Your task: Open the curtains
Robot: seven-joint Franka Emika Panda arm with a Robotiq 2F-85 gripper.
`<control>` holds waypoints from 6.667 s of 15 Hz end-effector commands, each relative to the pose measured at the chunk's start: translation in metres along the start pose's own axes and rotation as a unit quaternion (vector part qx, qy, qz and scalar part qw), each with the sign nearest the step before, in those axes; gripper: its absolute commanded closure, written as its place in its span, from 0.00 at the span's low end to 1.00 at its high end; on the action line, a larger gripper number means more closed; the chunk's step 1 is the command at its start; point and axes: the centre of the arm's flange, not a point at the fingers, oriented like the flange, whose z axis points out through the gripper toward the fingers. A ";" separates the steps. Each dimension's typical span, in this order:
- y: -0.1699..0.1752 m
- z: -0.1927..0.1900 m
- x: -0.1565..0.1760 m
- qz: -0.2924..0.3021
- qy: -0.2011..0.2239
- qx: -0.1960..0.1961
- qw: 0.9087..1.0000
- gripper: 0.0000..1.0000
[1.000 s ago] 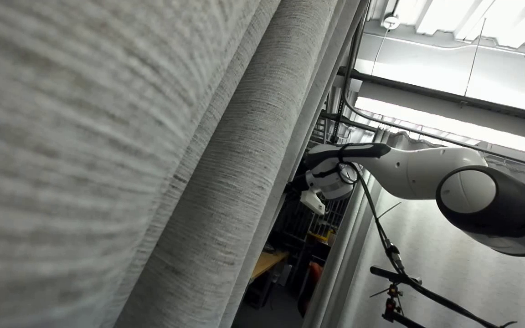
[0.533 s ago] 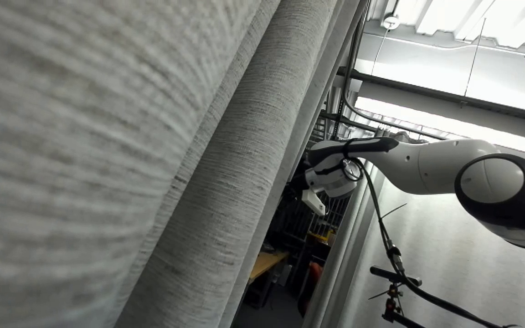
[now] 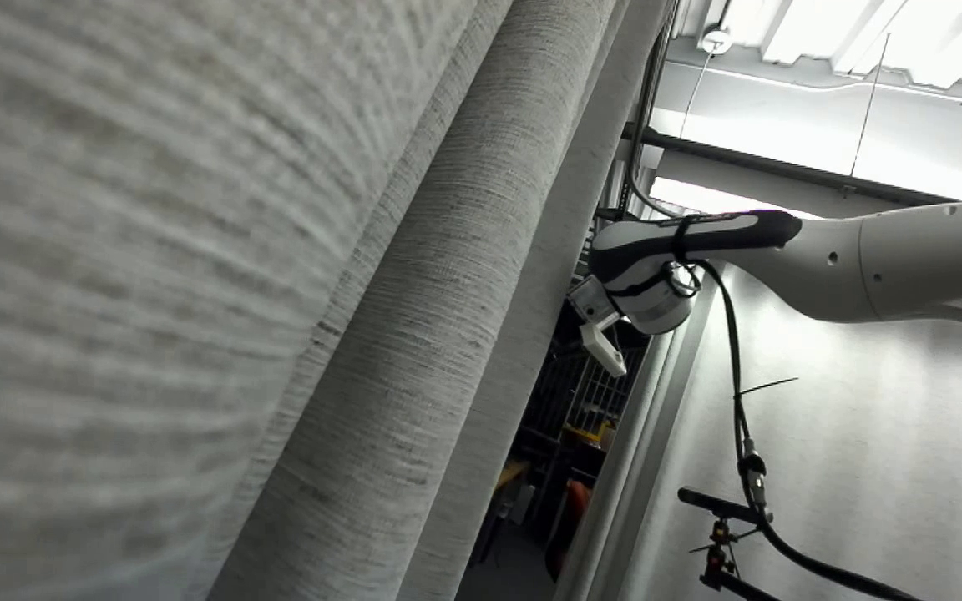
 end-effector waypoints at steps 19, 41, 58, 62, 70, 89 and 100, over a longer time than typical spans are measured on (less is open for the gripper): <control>-0.220 -0.070 -0.170 -0.170 -0.067 0.098 0.978 1.00; -0.314 -0.115 -0.244 -0.240 -0.026 0.231 0.942 1.00; -0.332 -0.145 -0.297 -0.275 -0.007 0.275 0.921 1.00; -0.331 -0.151 -0.306 -0.280 -0.002 0.277 0.919 1.00; -0.332 -0.143 -0.304 -0.279 -0.002 0.253 0.927 1.00; -0.344 -0.029 -0.370 -0.315 -0.072 0.137 0.936 0.43; -0.376 0.079 -0.371 -0.465 -0.283 0.007 0.839 0.00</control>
